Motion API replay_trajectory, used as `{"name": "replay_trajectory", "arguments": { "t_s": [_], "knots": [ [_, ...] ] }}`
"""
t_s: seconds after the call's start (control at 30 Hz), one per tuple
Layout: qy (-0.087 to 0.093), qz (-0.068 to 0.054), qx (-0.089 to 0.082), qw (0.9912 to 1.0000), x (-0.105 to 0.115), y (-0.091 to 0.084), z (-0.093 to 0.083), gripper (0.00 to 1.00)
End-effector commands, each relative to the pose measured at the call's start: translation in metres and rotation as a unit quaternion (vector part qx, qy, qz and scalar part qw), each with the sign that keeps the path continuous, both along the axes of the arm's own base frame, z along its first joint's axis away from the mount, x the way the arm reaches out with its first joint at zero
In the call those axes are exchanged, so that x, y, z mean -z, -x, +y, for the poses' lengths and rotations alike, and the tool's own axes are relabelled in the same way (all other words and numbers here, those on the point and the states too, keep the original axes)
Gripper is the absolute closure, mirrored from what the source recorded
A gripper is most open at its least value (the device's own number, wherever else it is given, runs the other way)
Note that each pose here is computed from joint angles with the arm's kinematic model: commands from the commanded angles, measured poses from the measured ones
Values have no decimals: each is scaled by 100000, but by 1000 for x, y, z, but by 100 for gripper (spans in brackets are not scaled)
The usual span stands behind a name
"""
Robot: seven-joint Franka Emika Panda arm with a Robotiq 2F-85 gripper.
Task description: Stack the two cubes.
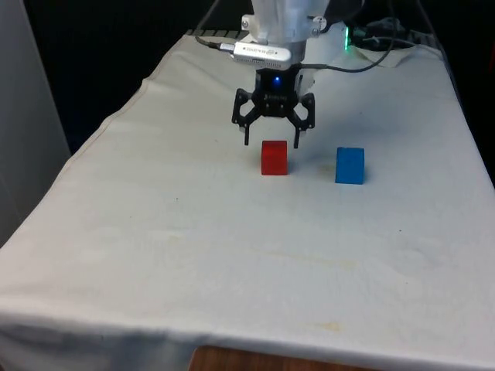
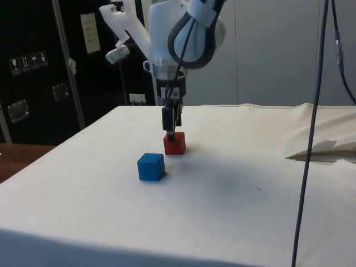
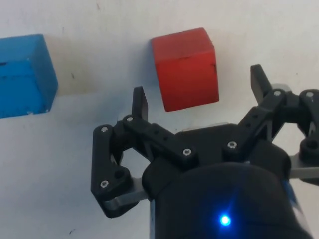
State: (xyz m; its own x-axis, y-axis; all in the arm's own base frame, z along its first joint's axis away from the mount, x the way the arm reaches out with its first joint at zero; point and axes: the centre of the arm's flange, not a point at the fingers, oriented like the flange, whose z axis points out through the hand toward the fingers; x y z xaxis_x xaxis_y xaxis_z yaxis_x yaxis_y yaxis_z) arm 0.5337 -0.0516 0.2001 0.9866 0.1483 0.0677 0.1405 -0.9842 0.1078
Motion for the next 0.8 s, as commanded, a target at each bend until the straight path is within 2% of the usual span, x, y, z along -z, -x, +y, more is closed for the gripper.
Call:
{"name": "replay_trajectory", "arguments": {
  "t_s": [0.0,0.17,0.2,0.23,0.4,0.43,0.47,0.57,0.6,0.67,0.7,0.77],
  "knots": [
    [-391,-216,-294,99999,3,0,0,0],
    [-161,134,-645,99998,9,0,-4,0],
    [287,520,-458,99997,8,0,-5,0],
    [-117,145,-751,99997,10,0,-4,0],
    [87,314,-871,99996,18,0,-6,0],
    [451,703,-760,99994,17,1,-6,0],
    [146,376,-943,99995,21,1,-6,0],
    [207,481,-924,99994,24,1,-7,0],
    [245,481,-892,99995,25,1,-8,4],
    [266,536,-956,99994,27,1,-8,21],
    [283,537,-920,99994,28,1,-8,44],
    [627,920,-823,99990,28,2,-8,66]
  ]
}}
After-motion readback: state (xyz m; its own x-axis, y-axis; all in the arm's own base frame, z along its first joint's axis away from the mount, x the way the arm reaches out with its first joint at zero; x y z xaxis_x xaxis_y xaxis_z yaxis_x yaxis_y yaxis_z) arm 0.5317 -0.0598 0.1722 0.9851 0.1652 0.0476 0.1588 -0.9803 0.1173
